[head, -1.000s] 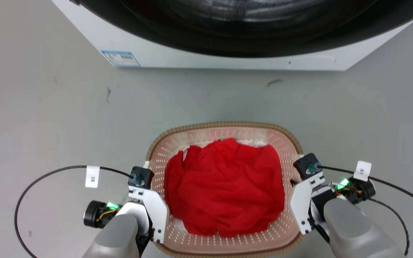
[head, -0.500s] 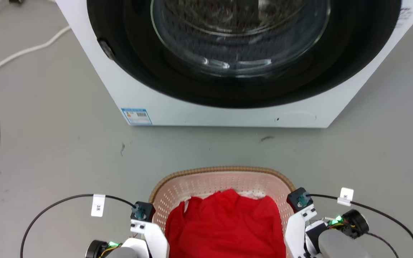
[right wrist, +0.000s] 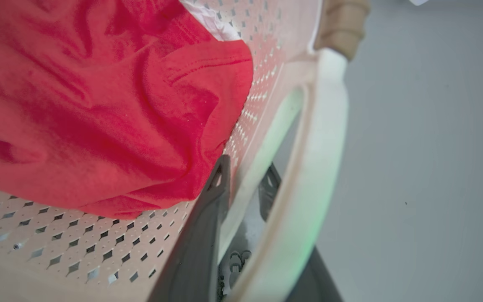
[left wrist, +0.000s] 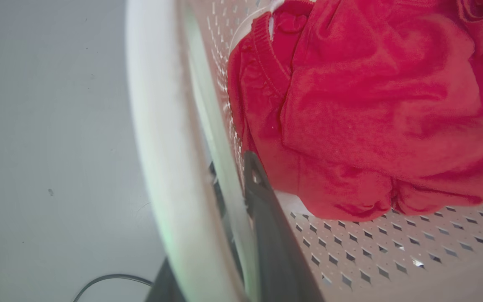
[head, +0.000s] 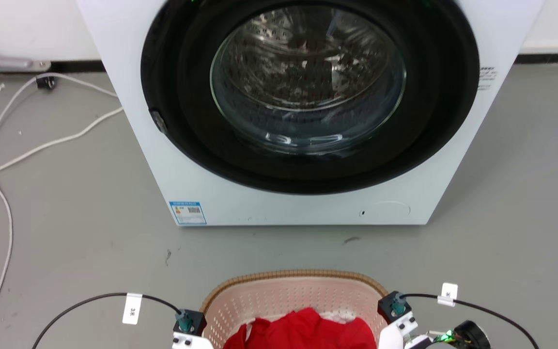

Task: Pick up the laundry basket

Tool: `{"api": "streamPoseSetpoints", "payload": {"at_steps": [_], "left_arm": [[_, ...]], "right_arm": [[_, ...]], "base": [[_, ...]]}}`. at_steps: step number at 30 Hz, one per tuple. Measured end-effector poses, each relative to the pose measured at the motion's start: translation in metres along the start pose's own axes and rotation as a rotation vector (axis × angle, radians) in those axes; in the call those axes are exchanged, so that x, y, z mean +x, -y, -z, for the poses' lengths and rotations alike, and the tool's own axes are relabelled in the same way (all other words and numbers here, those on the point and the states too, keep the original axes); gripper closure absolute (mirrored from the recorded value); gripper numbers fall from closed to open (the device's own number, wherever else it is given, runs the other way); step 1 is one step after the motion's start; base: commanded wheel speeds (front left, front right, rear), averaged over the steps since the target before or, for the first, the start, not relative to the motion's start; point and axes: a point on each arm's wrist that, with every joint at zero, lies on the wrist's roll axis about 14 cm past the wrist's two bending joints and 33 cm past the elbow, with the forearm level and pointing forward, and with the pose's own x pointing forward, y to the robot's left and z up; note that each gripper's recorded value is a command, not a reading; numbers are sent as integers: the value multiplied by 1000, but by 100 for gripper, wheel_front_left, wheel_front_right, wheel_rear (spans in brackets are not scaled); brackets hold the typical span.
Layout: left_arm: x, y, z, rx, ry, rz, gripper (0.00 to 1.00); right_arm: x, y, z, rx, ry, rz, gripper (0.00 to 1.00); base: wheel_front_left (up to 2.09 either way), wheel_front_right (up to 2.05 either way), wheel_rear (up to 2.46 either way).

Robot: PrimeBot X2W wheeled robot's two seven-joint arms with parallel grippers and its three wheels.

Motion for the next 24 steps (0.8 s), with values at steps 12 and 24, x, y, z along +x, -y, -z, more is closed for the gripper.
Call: {"api": "streamPoseSetpoints", "payload": {"at_steps": [12, 24], "left_arm": [[-13, 10, 7, 37, -18, 17, 100], [-15, 12, 13, 45, -21, 21, 100]], "right_arm": [[-15, -6, 12, -13, -24, 12, 100], [-17, -7, 15, -23, -28, 2, 100]], "base": [[0, 0, 0], [0, 0, 0]]}}
